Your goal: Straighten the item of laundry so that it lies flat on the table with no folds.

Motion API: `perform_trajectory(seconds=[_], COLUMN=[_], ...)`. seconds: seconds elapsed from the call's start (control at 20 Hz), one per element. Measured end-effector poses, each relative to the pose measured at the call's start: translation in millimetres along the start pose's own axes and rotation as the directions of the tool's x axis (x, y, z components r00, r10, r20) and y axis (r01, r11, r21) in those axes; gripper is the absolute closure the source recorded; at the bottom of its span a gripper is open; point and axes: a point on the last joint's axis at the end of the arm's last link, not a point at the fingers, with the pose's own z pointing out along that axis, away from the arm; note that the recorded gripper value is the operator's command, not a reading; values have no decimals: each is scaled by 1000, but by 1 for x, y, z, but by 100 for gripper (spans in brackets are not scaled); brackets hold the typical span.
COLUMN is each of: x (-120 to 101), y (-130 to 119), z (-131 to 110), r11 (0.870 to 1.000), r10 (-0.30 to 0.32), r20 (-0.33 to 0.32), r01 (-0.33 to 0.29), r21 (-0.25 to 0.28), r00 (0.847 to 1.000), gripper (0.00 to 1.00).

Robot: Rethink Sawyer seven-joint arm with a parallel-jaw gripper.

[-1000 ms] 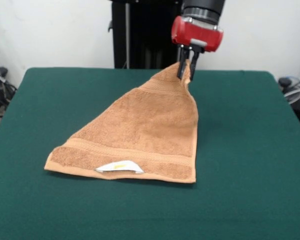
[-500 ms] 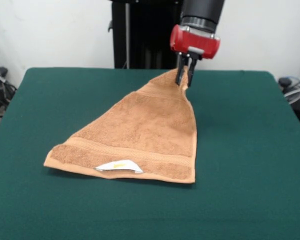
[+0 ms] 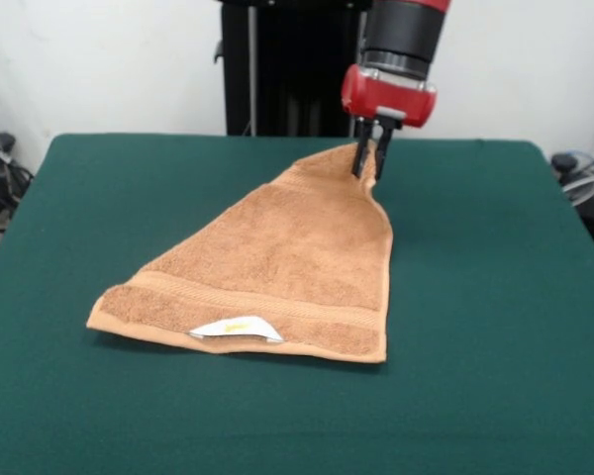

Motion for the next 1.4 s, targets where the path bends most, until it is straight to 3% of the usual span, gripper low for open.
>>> perform_trajectory(seconds=[1.4], x=[19], y=[11], z=[7], r11=[1000], r10=[-17], r20=[-42], r01=[17], r21=[-17], r00=[999], gripper=[100])
